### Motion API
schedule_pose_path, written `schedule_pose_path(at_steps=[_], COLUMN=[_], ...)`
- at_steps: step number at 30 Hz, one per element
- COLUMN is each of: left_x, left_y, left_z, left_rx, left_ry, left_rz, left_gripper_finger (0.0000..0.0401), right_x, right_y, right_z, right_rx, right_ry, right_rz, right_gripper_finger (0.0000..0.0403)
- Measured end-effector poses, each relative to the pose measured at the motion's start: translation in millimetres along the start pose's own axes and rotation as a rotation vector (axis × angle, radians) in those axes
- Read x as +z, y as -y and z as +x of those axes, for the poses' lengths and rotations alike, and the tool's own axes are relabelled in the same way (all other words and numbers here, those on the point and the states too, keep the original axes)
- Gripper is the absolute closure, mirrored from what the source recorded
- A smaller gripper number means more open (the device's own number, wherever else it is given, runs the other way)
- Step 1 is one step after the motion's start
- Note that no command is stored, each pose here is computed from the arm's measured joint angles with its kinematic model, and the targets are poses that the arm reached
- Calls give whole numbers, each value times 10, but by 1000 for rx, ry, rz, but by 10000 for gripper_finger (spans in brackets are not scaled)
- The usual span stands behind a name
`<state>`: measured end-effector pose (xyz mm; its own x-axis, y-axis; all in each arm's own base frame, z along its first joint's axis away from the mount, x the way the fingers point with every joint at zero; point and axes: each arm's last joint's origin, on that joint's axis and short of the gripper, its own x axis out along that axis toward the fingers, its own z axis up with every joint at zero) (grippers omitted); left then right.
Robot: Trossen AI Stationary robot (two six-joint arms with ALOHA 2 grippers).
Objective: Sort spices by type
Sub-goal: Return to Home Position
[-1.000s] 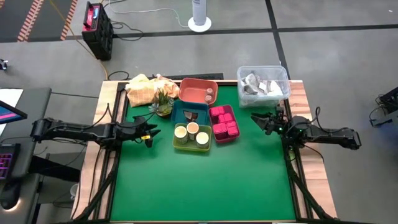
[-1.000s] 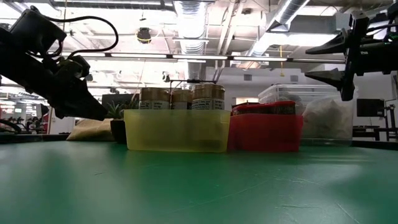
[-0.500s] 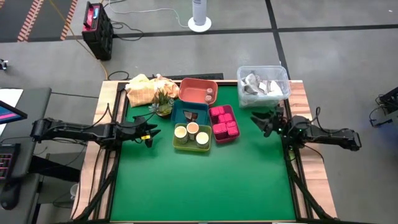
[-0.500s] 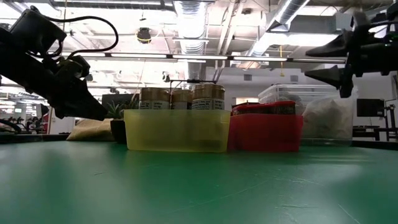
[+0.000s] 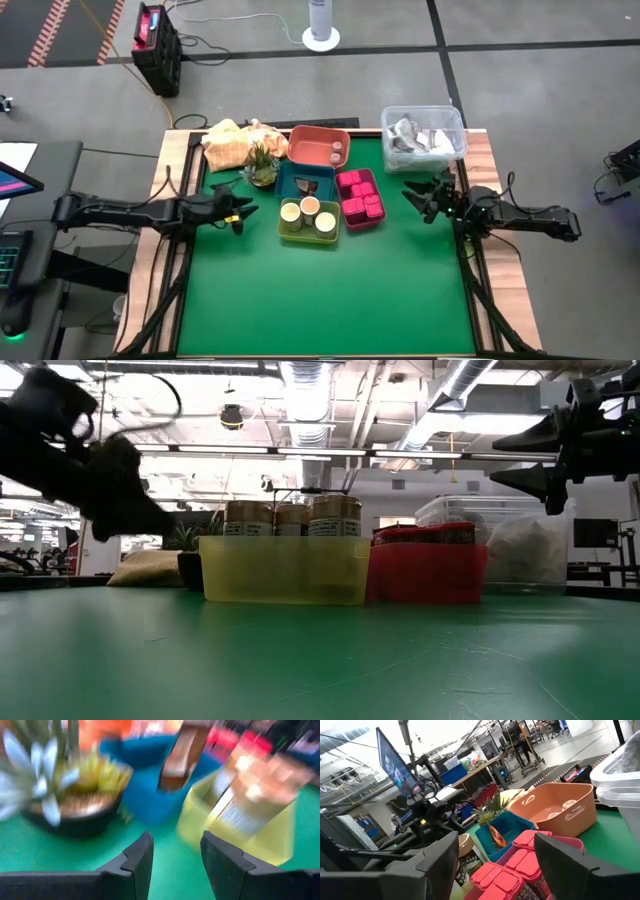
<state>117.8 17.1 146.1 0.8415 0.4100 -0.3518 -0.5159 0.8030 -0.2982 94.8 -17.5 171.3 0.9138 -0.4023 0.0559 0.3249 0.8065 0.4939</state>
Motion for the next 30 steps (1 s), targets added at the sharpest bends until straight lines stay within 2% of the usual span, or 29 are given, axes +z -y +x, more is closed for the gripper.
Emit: schedule_pose_path(at_steps=[9,20,24,30], left_x=[204,192,193,192], left_y=[11,-25,-25,-25], left_z=[-214,-291,-291,-290], left_rx=[-122,-112,-102,-106], left_ry=[238,415,419,416], left_rz=[-102,268,308,289], left_gripper_finger=[248,248,248,248], right_x=[0,1,1,1], right_y=[0,-1,-1,-1], right_z=[0,0,0,0], right_rx=[0,1,1,1], right_ry=[0,0,1,0], right_rz=[-2,-2,-1,-2], right_gripper_finger=[121,121,121,121])
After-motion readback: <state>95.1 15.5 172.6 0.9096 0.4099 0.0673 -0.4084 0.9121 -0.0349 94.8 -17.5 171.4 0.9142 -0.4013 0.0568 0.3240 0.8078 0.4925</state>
